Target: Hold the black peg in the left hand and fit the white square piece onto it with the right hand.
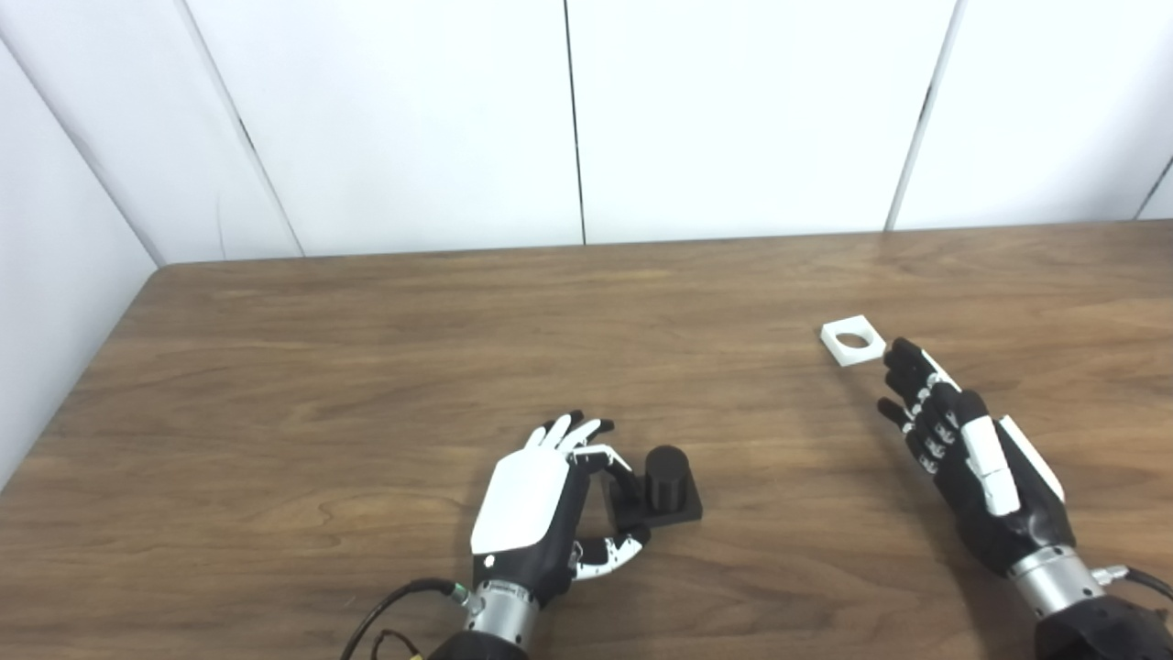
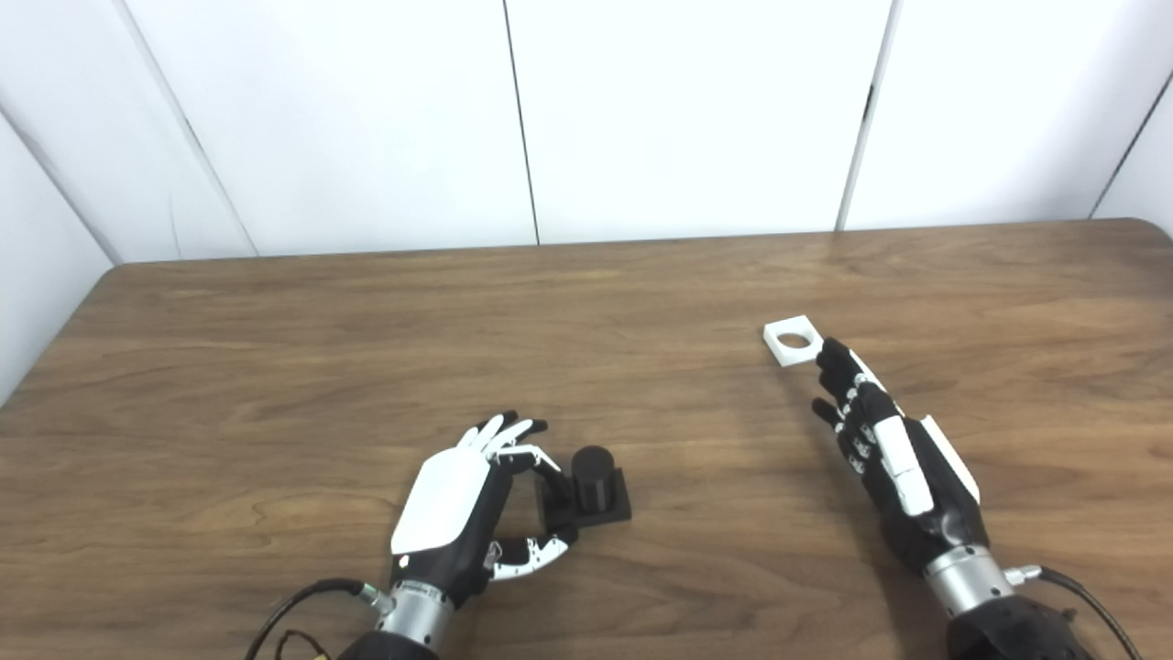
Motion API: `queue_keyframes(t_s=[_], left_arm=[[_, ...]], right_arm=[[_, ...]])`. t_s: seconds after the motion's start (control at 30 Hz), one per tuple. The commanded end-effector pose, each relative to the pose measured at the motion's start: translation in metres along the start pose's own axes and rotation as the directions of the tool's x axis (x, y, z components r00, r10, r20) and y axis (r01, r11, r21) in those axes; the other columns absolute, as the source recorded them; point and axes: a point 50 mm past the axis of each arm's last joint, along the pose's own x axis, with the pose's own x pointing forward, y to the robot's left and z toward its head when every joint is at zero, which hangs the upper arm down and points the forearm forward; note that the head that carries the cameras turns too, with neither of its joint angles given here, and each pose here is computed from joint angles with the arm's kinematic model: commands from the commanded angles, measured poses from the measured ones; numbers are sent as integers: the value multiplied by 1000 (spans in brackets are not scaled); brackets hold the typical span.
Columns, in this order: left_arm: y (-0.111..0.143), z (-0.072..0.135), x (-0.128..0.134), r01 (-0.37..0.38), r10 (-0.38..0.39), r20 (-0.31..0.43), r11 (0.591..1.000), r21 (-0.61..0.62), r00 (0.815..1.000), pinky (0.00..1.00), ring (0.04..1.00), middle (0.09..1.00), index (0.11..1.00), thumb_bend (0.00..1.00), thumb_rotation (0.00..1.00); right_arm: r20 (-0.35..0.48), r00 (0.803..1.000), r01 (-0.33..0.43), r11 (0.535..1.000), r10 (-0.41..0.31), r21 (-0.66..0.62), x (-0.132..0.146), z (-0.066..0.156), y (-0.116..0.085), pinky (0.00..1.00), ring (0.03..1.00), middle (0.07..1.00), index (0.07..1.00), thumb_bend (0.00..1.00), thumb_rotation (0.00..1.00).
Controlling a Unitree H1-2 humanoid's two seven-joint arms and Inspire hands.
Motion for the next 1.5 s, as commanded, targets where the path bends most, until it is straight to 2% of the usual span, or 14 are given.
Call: queue_keyframes(t_s=[0.0,0.17,0.47,0.67,0.73,0.77,0.9,1.17,1.3,1.47], left_arm=[[11,9,-1,-39,39,33,999,-5,999,966,963,877,496,507,82],[21,17,0,-62,63,53,998,-15,997,960,958,870,496,507,81],[32,21,0,-77,79,45,997,-28,996,960,947,861,495,508,80],[35,21,2,-89,89,37,996,-2,995,861,928,846,496,508,88],[36,21,3,-88,88,34,996,-3,996,838,934,851,619,670,319],[37,21,3,-88,88,31,996,-8,996,832,937,852,637,699,353],[37,18,7,-84,84,14,996,-12,996,849,943,858,667,748,384],[34,8,12,-42,42,1,999,15,999,986,961,883,748,817,410],[31,3,13,-14,15,-5,999,49,1000,981,965,894,791,837,455],[28,0,17,-4,5,-15,998,58,1000,969,964,895,788,844,456]], right_arm=[[64,998,-11,1000,12,-22,8,14,0,969,1000,978,965,750,917],[61,998,-6,1000,8,-24,7,12,1,957,1000,974,957,754,911],[60,998,-4,1000,6,-22,6,10,3,962,1000,973,957,753,911],[60,998,-1,999,3,-32,5,10,3,940,1000,969,954,733,924],[58,998,-3,999,5,-34,6,10,3,942,1000,970,955,739,927],[57,998,-5,999,7,-32,6,9,2,946,1000,971,955,746,924],[55,998,-7,1000,9,-29,6,9,1,948,1000,972,955,751,922],[50,999,-1,1000,2,-23,6,8,1,962,1000,969,948,758,911],[53,999,1,1000,0,-27,6,9,2,952,1000,967,950,750,914],[55,998,8,1000,-7,-30,7,11,1,950,1000,968,950,769,909]])
